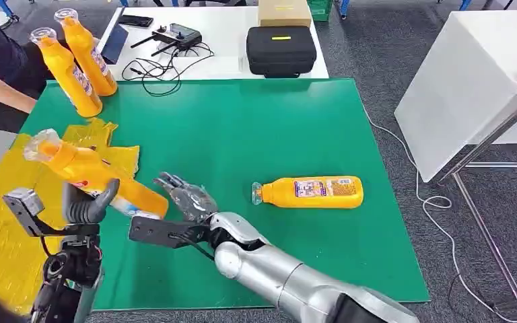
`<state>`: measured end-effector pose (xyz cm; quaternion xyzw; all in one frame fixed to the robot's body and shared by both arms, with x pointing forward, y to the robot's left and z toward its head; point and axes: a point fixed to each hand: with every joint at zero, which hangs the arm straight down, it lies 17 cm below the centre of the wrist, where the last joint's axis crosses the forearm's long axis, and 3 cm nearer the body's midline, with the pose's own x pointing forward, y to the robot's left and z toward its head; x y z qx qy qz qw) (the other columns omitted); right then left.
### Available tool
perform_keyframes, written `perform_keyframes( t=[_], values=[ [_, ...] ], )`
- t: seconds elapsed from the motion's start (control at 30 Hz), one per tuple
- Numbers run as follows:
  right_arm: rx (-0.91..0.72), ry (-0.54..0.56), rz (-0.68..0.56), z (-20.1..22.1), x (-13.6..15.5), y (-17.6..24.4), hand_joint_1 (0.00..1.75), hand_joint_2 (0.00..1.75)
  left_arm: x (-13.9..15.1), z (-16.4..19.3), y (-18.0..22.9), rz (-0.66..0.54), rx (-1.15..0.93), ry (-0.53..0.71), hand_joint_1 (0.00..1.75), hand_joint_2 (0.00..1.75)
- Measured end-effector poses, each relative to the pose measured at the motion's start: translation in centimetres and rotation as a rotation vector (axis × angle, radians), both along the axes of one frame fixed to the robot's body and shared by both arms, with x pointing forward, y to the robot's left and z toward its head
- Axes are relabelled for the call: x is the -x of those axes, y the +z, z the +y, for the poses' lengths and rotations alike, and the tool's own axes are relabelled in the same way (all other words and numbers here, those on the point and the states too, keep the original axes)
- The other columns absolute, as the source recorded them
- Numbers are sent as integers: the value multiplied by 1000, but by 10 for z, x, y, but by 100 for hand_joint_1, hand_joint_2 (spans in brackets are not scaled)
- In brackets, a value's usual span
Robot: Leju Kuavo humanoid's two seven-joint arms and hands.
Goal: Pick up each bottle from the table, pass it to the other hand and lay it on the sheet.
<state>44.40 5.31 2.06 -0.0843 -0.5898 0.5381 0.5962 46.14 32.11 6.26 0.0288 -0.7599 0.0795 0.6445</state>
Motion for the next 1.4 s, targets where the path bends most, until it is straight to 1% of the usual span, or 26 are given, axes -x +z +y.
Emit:
perform_keyframes(
  t=[0.07, 0.13, 0.2, 0.23, 0.3, 0.37, 0.4, 0.47, 0.57, 0.63, 0.73, 0.83, 0.93, 0.97, 1.0, 1.03, 1.13, 1.17, 1.3, 1.4],
  values=[
    [-24, -17, -53, -7, -15, 16, 0, 0, -6, 29, 14, -34, -233, 119, 175, 175],
    [-47, -35, -91, -14, -28, 31, 0, 0, -8, 56, 25, -52, -413, 218, 175, 175],
    [-74, -43, -117, -20, -35, 43, 0, 0, -6, 74, 37, -81, -602, 310, 175, 175],
    [-94, -45, -123, -23, -36, 47, 0, 0, -5, 81, 43, -98, -732, 354, 175, 175],
    [-142, -63, -136, -29, -41, 59, 0, 0, -2, 86, 52, -130, -975, 392, 175, 175],
    [-190, -91, -142, -40, -46, 68, 0, 0, -3, 83, 53, -150, -1171, 365, 175, 175],
    [-207, -101, -144, -45, -47, 70, 0, 0, -3, 83, 51, -148, -1222, 353, 175, 175],
    [-242, -115, -147, -52, -48, 75, 0, 0, -3, 90, 41, -108, -1261, 349, 175, 175],
    [-279, -118, -145, -60, -47, 78, 0, 0, -3, 94, 3, 35, -1316, 298, 175, 175],
    [-290, -112, -145, -61, -46, 79, 0, 0, 0, 91, -20, 107, -1359, 250, 175, 175],
    [-304, -99, -144, -59, -44, 82, 0, 0, 6, 86, -49, 196, -1363, 206, 175, 175],
    [-310, -83, -142, -55, -42, 83, 0, 0, 18, 76, -82, 268, -1390, 123, 175, 175],
    [-312, -76, -141, -53, -41, 83, 0, 0, 26, 67, -107, 333, -1372, 53, 175, 175],
    [-313, -74, -141, -53, -41, 84, 0, 0, 28, 66, -112, 352, -1368, 37, 115, 175],
    [-314, -71, -143, -52, -41, 84, 0, 0, 28, 66, -118, 380, -1365, 20, 0, 175],
    [-312, -66, -143, -52, -40, 84, 0, 0, 28, 67, -124, 413, -1360, 2, 0, 0],
    [-293, -49, -135, -51, -38, 80, 0, 0, 35, 65, -146, 515, -1344, -67, 0, 0],
    [-280, -45, -131, -52, -38, 77, 0, 0, 36, 64, -150, 533, -1343, -85, 0, 0],
    [-203, -34, -122, -61, -33, 62, 0, 0, 40, 68, -159, 579, -1332, -126, 0, 0],
    [-155, -30, -116, -72, -31, 51, 0, 0, 43, 70, -162, 591, -1327, -133, 0, 0]
  ],
)
